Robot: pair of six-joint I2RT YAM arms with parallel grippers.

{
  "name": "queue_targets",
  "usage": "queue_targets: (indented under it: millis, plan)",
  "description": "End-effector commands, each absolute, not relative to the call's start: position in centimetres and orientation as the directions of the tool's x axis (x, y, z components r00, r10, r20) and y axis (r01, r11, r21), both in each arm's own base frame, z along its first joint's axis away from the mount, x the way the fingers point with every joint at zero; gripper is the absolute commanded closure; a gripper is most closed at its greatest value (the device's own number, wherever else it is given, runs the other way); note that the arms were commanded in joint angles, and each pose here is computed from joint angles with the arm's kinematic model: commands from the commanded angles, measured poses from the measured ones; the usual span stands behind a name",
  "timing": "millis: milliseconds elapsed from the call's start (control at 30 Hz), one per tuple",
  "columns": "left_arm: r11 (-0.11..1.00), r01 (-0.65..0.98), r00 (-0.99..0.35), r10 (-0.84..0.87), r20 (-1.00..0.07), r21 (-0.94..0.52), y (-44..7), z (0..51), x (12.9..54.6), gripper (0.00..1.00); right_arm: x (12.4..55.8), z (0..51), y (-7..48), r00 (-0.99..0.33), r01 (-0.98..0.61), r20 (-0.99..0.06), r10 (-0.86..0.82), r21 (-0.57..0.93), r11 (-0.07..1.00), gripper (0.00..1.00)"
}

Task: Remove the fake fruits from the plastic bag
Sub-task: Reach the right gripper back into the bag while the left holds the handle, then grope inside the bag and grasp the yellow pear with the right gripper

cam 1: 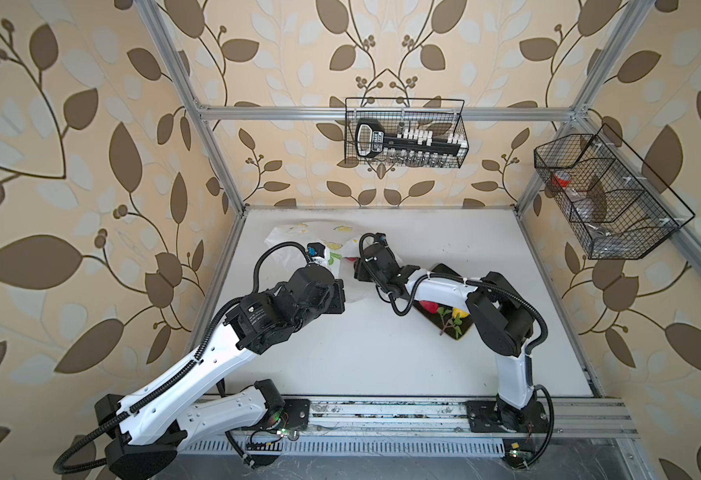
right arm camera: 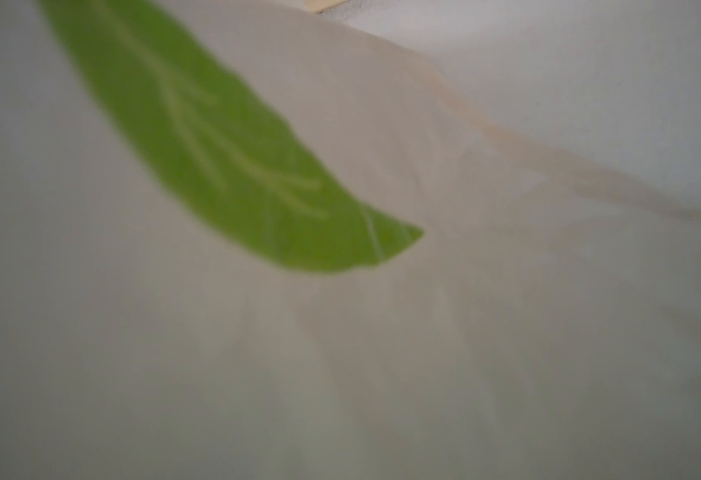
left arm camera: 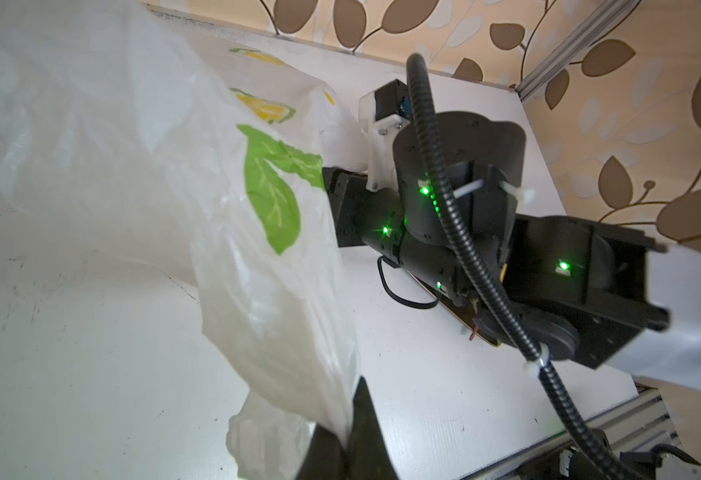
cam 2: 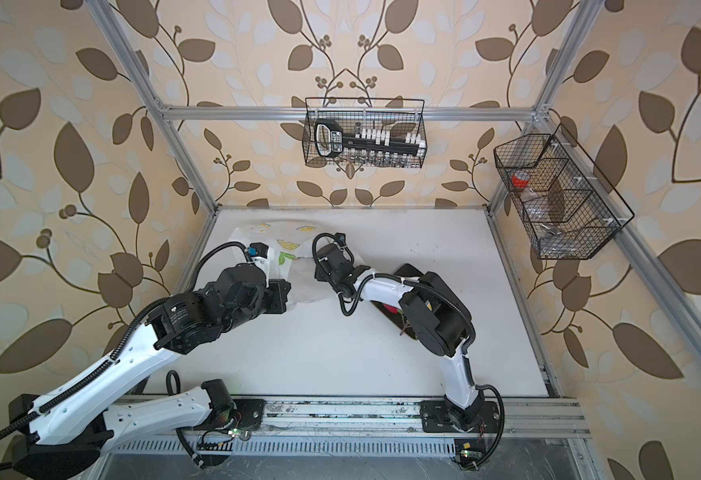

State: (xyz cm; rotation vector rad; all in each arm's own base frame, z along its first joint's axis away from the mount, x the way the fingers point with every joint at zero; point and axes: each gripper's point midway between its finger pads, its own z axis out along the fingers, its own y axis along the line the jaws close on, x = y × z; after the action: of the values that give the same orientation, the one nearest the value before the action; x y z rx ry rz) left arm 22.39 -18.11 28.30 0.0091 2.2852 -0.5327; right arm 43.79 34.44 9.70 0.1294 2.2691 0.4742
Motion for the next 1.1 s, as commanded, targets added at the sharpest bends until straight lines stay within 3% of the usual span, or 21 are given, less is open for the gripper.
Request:
queue_targets:
  millis: [0,267,533,733,1067]
  plan:
    - [0.896,0.245,-0.714,-0.091,-0.694,-0.369,-18.9,29.1,21.7,1.0,44.9,9.4,34.2,-0.676,0.029,-0.662,0.325,0.417,0.909,0.29]
    - [0.85,0.345,-0.756,0.001,-0.654,-0.398,-20.6,29.1,20.0,1.0,48.2,7.2,32.8,-0.671,0.181,-0.55,0.497,0.529,0.829,0.24]
    - [0.823,0.391,-0.781,0.06,-0.621,-0.413,-21.0,28.7,18.6,1.0,50.5,6.6,34.3,-0.665,0.178,-0.539,0.517,0.558,0.811,0.2]
    - [0.82,0.397,-0.783,0.068,-0.619,-0.412,-21.1,28.5,18.5,1.0,50.4,7.3,36.8,-0.699,0.052,-0.574,0.427,0.555,0.83,0.19]
    - [0.803,0.429,-0.778,0.097,-0.621,-0.413,-21.9,28.5,18.6,1.0,48.3,9.5,40.6,-0.612,-0.257,-0.77,0.179,0.408,0.876,0.18]
